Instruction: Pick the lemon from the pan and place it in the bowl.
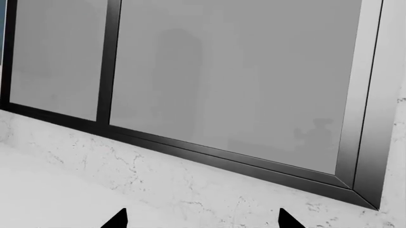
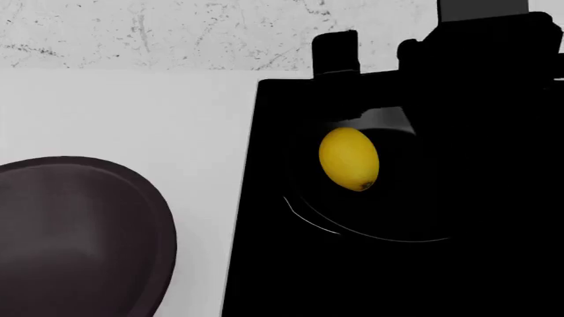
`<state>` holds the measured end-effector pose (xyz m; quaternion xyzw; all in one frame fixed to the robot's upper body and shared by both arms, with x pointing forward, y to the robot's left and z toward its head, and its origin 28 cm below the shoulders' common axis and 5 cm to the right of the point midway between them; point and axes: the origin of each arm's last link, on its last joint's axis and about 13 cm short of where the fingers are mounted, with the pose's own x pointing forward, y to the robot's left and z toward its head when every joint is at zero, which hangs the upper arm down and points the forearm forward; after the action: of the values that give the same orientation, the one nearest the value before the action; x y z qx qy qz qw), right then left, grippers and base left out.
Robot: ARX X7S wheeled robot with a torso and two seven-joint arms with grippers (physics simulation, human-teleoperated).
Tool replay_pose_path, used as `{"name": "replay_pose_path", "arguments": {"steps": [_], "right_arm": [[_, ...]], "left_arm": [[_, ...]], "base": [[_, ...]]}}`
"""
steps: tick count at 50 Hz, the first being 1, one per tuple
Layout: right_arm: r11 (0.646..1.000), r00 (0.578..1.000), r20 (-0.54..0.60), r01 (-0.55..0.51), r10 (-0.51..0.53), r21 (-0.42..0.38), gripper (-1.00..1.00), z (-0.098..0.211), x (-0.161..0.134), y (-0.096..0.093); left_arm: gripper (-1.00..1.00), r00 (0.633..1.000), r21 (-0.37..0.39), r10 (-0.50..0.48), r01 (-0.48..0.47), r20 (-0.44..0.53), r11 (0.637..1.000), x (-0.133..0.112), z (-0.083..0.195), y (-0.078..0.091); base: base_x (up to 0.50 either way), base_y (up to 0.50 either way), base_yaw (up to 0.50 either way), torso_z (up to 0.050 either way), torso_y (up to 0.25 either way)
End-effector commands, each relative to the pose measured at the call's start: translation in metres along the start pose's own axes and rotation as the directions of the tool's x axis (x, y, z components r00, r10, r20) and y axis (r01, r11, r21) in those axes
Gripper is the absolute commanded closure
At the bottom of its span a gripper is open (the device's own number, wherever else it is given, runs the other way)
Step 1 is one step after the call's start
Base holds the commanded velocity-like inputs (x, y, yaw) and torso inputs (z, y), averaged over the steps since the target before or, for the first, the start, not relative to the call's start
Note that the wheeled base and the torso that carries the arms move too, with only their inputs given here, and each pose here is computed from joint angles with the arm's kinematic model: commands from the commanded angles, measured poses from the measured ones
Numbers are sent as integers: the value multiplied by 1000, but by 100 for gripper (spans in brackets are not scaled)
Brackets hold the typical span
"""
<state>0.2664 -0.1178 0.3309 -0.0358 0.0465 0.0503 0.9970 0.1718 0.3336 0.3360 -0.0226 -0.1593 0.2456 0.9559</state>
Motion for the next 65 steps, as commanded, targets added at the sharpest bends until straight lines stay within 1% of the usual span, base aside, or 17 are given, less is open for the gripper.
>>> {"name": "replay_pose_path", "arguments": {"steps": [1, 8, 20, 38, 52, 65], "right_arm": [[1000, 997, -77, 0, -3, -27, -100, -7, 6, -4], [999, 994, -108, -22, 18, -40, -100, -10, 9, -4], [996, 990, -130, -56, 47, -68, -100, -17, 10, -5], [992, 984, -153, -105, 93, -69, -100, -26, 13, -5], [984, 976, -170, -155, 139, -87, -100, -30, 24, 3], [984, 971, -194, -160, 142, -77, -100, -39, 33, 3]], "left_arm": [[-100, 1000, -6, 3, -3, -7, 1000, 0, -3, 0], [-100, 1000, -7, 7, -7, -10, 1000, 0, -5, 2], [-100, 1000, -4, 4, -4, -11, 1000, -1, -3, 0], [-100, 1000, 14, -1, 1, -13, 1000, 0, -1, -6], [-100, 1000, 16, 2, -1, -24, 1000, 2, -6, -7], [-100, 1000, 20, -4, 4, -30, 1000, 4, -8, -9]], "base": [[0, 0, 0, 0, 0], [0, 0, 0, 0, 0], [0, 0, 0, 0, 0], [0, 0, 0, 0, 0], [0, 0, 0, 0, 0], [0, 0, 0, 0, 0]]}}
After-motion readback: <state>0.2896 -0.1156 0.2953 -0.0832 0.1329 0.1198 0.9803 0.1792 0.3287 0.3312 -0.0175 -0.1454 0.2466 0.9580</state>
